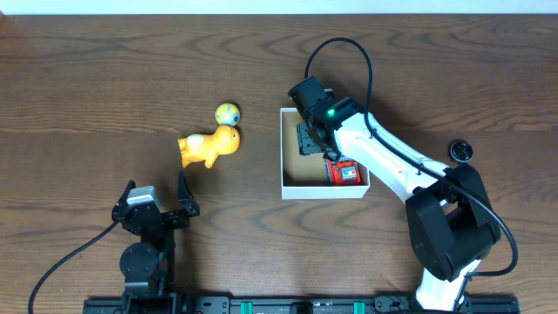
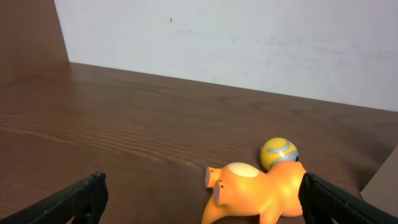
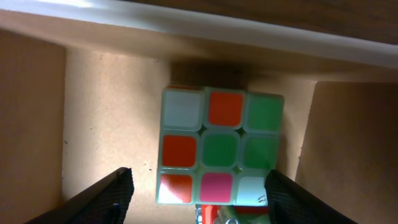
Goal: Pack container
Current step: 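Carry the Rubik's cube with the right gripper over the box, then lower the cube into the box beside the toy robot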
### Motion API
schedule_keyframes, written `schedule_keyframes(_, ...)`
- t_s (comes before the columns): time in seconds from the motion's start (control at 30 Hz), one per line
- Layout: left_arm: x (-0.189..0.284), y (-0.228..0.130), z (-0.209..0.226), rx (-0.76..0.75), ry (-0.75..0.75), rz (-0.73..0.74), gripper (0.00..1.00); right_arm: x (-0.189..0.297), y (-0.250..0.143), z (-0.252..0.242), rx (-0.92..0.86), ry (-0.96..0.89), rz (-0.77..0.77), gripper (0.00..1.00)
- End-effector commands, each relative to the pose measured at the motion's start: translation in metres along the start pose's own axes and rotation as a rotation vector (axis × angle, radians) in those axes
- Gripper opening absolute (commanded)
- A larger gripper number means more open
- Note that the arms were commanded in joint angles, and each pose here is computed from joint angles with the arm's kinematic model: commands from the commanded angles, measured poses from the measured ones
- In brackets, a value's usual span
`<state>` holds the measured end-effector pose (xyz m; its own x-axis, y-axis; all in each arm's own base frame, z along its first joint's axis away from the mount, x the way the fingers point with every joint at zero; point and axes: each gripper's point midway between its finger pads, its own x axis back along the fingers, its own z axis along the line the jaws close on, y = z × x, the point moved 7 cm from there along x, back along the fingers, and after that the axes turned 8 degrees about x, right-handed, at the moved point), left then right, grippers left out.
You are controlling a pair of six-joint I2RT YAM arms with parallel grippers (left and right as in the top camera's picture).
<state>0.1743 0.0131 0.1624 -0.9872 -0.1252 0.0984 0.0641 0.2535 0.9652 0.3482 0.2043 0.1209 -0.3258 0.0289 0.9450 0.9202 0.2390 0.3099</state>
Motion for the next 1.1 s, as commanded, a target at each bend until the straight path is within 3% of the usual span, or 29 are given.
schedule_keyframes(0.0,-0.001,-0.014,0.005,-0.012,0.025,0.047,0.98,-0.008,-0.004,0.0,-0.011,-0.042,0.014,0.71)
schedule_keyframes(0.3,-0.001,-0.014,0.005,-0.012,0.025,0.047,0.98,-0.006,-0.009,-0.014,-0.033,-0.161,0.024,0.71)
schedule_keyframes(1.07,-0.001,-0.014,0.005,-0.013,0.025,0.048,0.98,0.003,-0.009,-0.014,0.03,-0.174,0.013,0.75)
